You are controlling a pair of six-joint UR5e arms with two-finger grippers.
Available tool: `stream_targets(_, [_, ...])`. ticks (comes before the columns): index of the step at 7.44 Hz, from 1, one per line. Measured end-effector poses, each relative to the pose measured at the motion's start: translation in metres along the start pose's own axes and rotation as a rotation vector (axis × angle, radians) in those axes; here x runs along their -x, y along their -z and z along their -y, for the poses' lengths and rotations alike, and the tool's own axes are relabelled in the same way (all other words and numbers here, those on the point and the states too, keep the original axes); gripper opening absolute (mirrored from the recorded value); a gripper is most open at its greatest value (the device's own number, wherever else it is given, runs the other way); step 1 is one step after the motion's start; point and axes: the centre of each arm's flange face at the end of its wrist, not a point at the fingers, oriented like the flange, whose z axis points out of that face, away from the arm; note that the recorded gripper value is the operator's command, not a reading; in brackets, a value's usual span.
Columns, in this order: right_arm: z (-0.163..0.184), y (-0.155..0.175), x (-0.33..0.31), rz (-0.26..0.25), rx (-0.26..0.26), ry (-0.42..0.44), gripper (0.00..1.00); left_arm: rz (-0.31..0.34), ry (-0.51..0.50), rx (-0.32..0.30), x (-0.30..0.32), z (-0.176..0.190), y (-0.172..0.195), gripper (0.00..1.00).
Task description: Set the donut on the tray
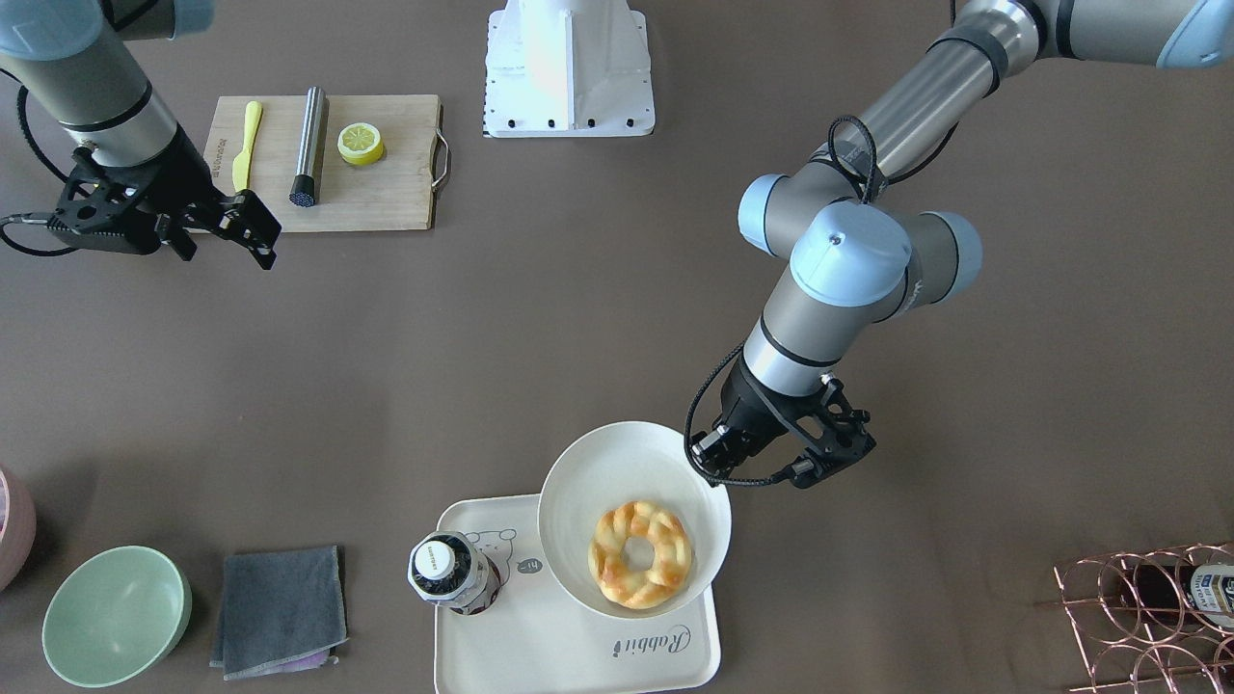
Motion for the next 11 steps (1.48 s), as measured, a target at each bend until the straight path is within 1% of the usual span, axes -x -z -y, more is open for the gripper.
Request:
stream_targets(2, [0.012,-0.008,-0.076,-0.076,0.032,0.105,1.0,0.008,0.006,-0.038,-0.017,0.019,-0.039,0.0])
stream_targets(3, [0.014,-0.011,-0.105,-0.102,0.05,0.143,1.0,0.013,0.006,-0.047,-0.014,0.026,-0.056,0.0])
stream_targets(4, [0.018,-0.012,-0.133,-0.116,0.071,0.18,1.0,0.018,0.004,-0.055,-0.013,0.027,-0.069,0.0])
stream_targets(5, [0.023,-0.014,-0.159,-0.125,0.093,0.218,1.0,0.018,-0.004,-0.062,-0.015,0.021,-0.077,0.0])
stream_targets(6, [0.031,-0.015,-0.184,-0.127,0.112,0.248,1.0,0.013,-0.013,-0.067,-0.016,0.013,-0.083,0.11])
stream_targets(7, [0.038,-0.014,-0.206,-0.125,0.122,0.268,1.0,0.008,-0.018,-0.073,-0.017,0.009,-0.086,0.55])
stream_targets(8, [0.043,-0.013,-0.224,-0.124,0.128,0.283,1.0,0.007,-0.021,-0.076,-0.017,0.006,-0.088,0.87])
stream_targets(9, [0.046,-0.01,-0.233,-0.116,0.13,0.288,1.0,0.006,-0.023,-0.077,-0.018,0.006,-0.088,0.97])
stream_targets(11, [0.05,-0.003,-0.243,-0.105,0.124,0.28,1.0,-0.003,-0.05,-0.074,-0.022,0.007,-0.083,0.97])
